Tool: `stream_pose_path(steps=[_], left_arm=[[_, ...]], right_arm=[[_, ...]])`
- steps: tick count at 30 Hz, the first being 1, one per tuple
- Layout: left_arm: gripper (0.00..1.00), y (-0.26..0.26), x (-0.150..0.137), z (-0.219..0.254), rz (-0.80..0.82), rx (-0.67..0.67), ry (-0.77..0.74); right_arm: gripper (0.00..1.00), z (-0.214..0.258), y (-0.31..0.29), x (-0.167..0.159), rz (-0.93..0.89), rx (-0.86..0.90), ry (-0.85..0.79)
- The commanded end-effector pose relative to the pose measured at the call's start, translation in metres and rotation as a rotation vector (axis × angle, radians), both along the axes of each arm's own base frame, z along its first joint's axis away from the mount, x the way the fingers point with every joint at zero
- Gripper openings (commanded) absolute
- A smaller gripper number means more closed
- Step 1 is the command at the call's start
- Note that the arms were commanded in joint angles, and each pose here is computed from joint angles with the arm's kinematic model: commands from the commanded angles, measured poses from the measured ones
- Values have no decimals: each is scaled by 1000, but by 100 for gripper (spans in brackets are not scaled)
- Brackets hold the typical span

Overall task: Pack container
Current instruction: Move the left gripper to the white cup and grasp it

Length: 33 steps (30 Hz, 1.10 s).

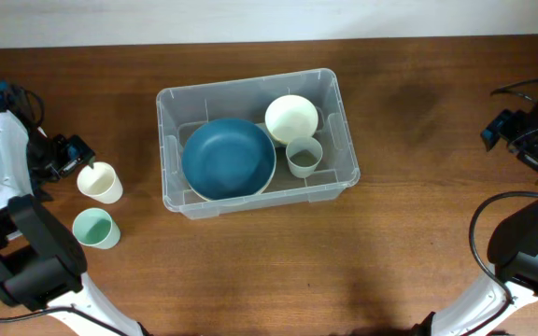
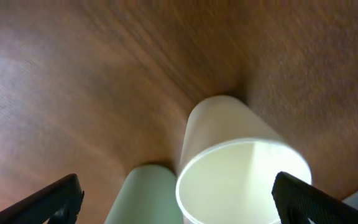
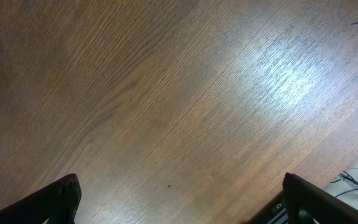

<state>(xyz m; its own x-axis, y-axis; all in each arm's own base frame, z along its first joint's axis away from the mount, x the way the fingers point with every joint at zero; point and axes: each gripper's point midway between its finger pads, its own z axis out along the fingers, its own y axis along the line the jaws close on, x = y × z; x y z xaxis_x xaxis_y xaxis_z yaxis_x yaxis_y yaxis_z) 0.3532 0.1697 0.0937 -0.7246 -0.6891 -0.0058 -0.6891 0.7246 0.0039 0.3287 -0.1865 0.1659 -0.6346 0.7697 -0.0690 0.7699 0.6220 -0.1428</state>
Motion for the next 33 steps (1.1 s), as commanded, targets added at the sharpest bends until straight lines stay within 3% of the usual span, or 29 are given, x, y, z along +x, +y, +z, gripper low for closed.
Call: stream_pose_path(steps=[1,13,14,17,21,24,29,33], left_arm=[[99,-1,0,-12,8,-5,-11],[99,-5,-9,-43,9,-14,6],[84,-6,-10,-44,8,-16,10],[56,-6,-10,-44,9,-16,11],[33,-6,-10,-44,9,-15,9],[20,-4,-7,-44,10,-10,-1],[14,-1,0,-43,13,3,-31],[1,2,13,-29,12,7,-75]], right_arm=[[99,-1,-1,-1,-9,-5,4],[99,-1,-1,-1,-9,-5,4],[99,-1,-1,-1,-9,-5,4],[99,-1,-1,-1,-9,-5,4],[99,-1,-1,-1,-9,-5,4],[99,-1,-1,-1,-9,-5,4],[99,-1,-1,-1,-9,-5,4],[99,-1,-1,-1,-9,-5,4]])
